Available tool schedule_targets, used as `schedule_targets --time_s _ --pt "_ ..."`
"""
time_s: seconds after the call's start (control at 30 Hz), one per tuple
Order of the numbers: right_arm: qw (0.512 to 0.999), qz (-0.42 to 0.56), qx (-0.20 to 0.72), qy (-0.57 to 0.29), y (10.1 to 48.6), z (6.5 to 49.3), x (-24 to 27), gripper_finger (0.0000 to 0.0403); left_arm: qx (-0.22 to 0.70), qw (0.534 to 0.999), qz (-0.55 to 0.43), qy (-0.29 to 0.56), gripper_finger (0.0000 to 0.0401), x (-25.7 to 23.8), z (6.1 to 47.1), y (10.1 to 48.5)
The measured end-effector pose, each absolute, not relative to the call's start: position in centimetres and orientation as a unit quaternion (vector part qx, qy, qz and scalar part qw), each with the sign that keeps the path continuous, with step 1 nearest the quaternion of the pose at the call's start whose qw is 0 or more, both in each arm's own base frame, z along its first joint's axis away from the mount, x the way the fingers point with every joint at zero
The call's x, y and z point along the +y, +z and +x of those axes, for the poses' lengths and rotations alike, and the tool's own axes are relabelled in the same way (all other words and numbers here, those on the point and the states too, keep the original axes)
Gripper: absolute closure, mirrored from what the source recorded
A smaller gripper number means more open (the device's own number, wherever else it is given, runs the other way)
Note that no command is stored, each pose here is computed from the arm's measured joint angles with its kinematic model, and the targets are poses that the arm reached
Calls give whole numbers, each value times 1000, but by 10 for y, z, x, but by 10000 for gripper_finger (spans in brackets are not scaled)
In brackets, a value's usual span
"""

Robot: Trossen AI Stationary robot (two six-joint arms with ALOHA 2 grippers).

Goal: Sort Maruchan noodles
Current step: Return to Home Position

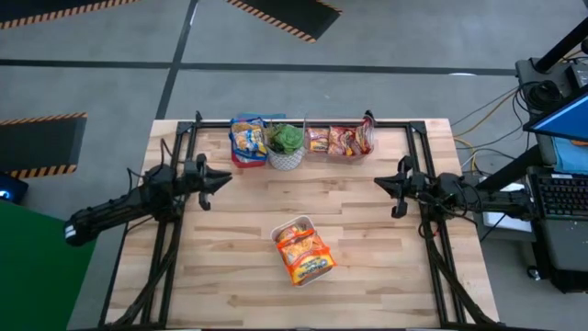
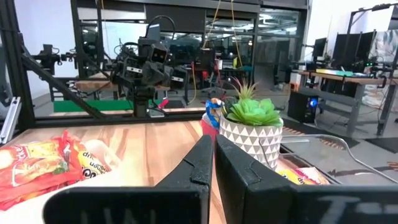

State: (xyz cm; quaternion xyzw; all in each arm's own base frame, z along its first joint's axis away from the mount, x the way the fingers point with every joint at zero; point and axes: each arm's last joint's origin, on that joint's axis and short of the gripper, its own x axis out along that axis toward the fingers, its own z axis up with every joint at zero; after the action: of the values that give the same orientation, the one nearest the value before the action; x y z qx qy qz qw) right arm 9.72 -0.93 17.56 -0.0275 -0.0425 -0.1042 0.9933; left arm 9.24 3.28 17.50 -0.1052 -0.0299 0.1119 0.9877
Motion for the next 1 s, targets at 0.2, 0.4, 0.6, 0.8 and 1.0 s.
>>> schedule_targets --time_s 0.2,0.4,0.6,0.8,1.0 --pt "993 -28 -42 -104 175 97 -9 394 -22 987 -108 113 355 33 93 174" --pt "993 -27 -42 -104 175 97 -9 394 -17 987 -109 114 355 34 94 173" --pt "993 -28 -41 -104 175 97 -9 394 -14 987 -110 114 355 34 94 173" --pt "993 -27 -41 -104 175 97 -9 394 -15 987 -110 114 355 34 94 173" --pt "993 -27 -41 -104 175 97 -9 394 -14 987 -110 114 355 34 95 173"
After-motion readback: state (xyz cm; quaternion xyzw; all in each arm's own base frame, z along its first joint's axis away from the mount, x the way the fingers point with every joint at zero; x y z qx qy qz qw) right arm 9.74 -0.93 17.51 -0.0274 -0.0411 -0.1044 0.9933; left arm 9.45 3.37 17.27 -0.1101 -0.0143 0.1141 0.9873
